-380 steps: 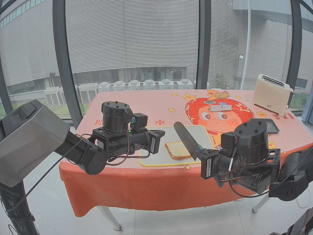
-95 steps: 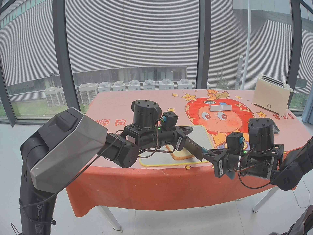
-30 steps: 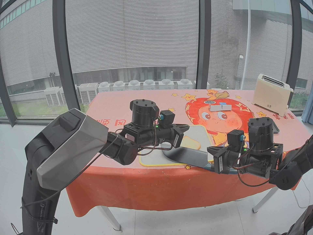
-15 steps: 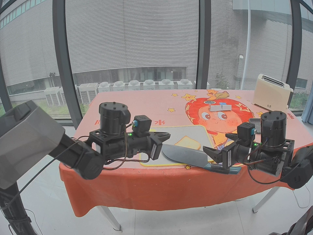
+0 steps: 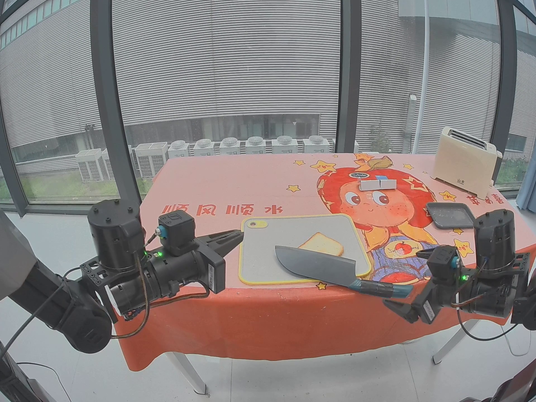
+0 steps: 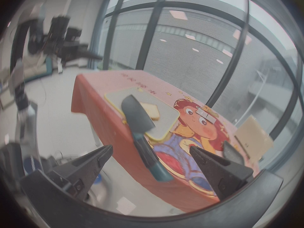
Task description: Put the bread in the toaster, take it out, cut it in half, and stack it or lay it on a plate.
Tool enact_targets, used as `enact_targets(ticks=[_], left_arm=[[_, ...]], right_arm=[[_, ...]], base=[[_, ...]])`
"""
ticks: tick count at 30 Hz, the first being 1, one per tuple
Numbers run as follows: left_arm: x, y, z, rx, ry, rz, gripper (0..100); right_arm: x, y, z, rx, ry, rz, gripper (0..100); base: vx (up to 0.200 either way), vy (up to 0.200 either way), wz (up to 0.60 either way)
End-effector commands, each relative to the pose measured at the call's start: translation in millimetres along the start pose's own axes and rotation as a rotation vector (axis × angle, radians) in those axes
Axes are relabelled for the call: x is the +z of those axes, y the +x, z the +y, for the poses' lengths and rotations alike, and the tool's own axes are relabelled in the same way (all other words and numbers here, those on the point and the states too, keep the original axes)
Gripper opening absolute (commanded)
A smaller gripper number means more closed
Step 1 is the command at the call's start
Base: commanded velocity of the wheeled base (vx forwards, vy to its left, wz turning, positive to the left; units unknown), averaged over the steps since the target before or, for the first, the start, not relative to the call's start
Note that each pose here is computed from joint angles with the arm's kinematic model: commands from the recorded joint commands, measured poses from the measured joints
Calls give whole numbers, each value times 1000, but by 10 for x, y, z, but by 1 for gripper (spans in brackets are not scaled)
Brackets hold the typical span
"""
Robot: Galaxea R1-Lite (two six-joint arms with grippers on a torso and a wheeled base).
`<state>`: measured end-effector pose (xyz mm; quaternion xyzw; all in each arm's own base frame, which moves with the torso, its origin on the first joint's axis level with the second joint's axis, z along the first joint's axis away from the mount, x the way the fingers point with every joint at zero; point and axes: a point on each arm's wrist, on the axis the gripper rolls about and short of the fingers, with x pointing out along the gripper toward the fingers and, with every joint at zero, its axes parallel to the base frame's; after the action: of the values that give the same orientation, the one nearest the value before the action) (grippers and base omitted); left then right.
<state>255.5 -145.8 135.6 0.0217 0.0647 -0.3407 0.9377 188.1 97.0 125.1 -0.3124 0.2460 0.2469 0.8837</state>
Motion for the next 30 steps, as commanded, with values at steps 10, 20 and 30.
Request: enact_targets(ticks=[10,20,30], left_arm=[[135,-137,245,76,-15,-59,0],[144,-138,259,79,-15,-64,0],[140,-136,264,79,-13,-62,0]], right_arm=[[-304,77,-2,16,-96,123,100],[-97,464,101,84,-135,133,100],[44,789,116,93,-146,128,100]], base=[[0,0,0],[0,0,0],[0,0,0]])
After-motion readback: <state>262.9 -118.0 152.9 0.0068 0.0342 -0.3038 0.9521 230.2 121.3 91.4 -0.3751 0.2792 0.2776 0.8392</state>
